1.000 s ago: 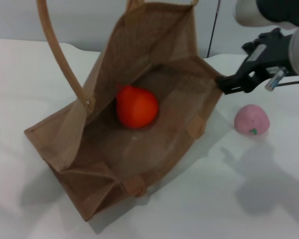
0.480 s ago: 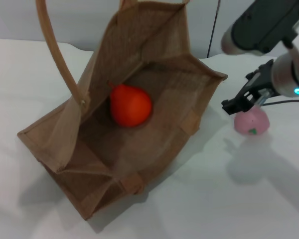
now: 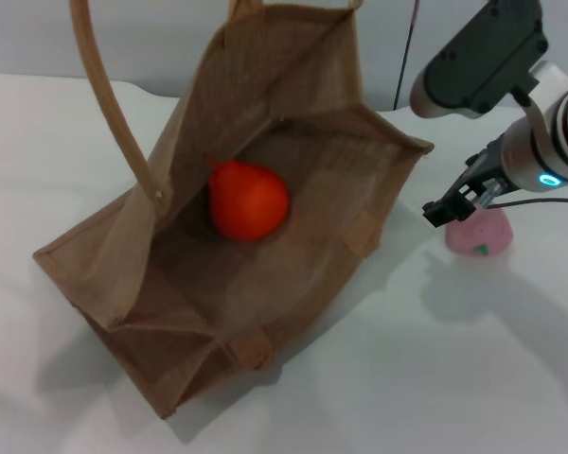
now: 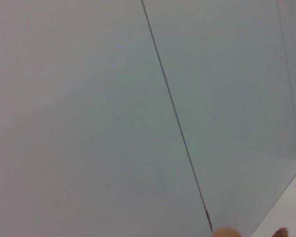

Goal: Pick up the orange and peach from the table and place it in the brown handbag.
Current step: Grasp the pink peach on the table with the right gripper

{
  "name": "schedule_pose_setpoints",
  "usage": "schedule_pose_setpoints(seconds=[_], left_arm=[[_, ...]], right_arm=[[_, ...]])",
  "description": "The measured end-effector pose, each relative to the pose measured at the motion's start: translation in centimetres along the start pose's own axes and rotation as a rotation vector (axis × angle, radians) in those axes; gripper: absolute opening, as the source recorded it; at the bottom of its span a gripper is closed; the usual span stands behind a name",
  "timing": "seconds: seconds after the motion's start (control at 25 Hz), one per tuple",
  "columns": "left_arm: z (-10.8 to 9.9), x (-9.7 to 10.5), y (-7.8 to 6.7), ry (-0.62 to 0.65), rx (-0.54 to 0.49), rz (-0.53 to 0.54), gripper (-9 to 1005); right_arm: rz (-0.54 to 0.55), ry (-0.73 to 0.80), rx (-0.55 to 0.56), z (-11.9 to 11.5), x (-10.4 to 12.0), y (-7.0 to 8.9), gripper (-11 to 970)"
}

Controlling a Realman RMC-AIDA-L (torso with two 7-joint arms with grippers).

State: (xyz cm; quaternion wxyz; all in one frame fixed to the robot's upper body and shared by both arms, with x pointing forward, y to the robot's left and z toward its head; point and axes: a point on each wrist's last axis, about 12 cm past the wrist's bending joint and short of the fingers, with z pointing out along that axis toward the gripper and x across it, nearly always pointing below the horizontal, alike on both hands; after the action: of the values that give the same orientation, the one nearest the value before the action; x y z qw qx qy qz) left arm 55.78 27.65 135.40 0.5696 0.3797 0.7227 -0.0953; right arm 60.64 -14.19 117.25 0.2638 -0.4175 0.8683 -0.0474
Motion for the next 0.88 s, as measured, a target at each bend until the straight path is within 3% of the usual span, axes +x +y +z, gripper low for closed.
schedule_pose_setpoints(seconds=[0.28, 0.88], left_arm=[[0.0, 0.0, 0.0, 0.001, 0.002, 0.001, 120], [0.2, -0.1, -0.1, 0.001, 0.013, 0.004, 121]], right_arm=[[0.038, 0.062, 0.011, 1.8, 1.0, -1.2, 823], [0.048, 0.147, 0.01, 4.3, 2.2, -1.8, 821]])
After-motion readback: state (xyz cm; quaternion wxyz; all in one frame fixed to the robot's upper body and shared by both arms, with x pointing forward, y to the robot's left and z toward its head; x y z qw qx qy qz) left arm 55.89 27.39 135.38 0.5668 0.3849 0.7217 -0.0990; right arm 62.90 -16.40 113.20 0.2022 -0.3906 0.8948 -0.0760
